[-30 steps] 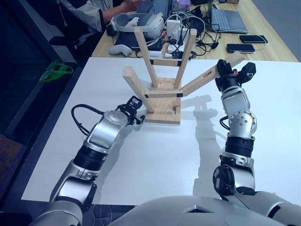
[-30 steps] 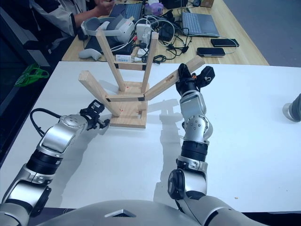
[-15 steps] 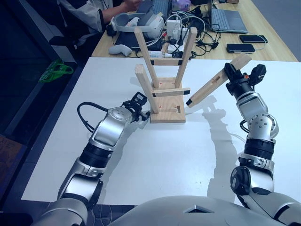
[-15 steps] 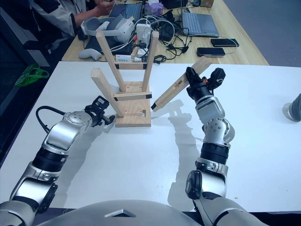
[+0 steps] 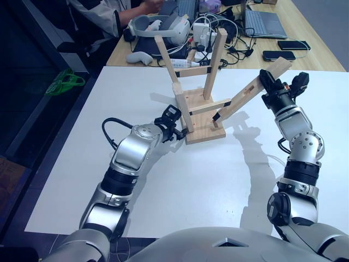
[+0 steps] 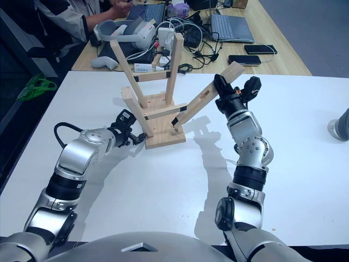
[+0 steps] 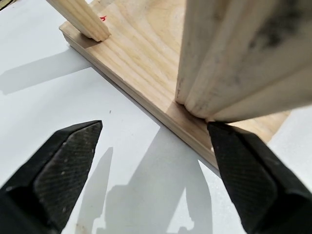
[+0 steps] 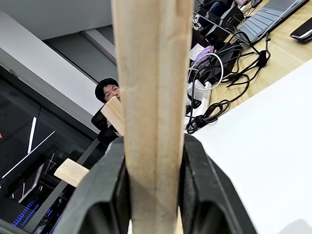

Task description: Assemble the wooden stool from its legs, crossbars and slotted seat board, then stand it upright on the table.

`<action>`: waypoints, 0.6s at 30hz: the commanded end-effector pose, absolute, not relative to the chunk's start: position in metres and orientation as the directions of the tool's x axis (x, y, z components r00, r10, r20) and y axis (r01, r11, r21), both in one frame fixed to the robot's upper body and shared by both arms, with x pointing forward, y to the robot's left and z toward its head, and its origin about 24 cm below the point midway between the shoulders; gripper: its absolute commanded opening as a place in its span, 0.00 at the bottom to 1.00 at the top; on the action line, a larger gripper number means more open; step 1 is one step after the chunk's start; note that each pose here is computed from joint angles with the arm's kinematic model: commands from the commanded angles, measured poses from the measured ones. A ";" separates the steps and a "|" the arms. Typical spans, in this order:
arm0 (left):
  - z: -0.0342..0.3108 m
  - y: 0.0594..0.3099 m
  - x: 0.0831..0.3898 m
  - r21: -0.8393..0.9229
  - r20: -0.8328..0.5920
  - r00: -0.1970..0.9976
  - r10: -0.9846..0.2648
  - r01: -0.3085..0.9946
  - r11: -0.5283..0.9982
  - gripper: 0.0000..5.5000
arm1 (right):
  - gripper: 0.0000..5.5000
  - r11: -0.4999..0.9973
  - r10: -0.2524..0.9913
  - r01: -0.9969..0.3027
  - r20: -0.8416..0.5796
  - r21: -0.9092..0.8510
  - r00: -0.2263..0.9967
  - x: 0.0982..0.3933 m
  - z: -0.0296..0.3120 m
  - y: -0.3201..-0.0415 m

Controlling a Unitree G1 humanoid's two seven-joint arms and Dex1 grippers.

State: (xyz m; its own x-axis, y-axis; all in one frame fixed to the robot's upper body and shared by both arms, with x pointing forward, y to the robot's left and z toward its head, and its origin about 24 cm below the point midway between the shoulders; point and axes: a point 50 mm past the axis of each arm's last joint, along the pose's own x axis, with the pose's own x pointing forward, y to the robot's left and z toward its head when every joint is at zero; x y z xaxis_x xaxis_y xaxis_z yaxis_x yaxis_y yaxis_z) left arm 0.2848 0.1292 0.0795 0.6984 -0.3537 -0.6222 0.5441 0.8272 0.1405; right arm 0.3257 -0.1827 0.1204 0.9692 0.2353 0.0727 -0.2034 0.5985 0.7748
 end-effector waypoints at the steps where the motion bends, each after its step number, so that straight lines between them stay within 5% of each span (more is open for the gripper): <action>1: 0.089 0.125 0.285 0.128 -0.600 0.704 -0.380 0.553 0.823 0.73 | 0.18 0.601 0.228 -0.216 0.094 0.770 0.969 0.332 0.128 -0.182; 18: 0.137 0.129 0.312 -0.060 -0.362 0.854 -0.373 0.378 0.924 0.73 | 0.18 0.712 0.216 -0.176 0.026 0.680 0.976 0.339 0.102 -0.200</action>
State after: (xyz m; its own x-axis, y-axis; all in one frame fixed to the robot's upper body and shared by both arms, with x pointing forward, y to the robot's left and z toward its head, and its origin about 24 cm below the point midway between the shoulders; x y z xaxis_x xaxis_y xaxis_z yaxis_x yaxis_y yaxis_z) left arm 0.3095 0.1309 0.1318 0.8502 -0.3666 -0.3777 0.3756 0.9253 -0.0526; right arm 0.3331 -0.1977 0.0961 0.9766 0.2141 0.0187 -0.1631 0.6818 0.7132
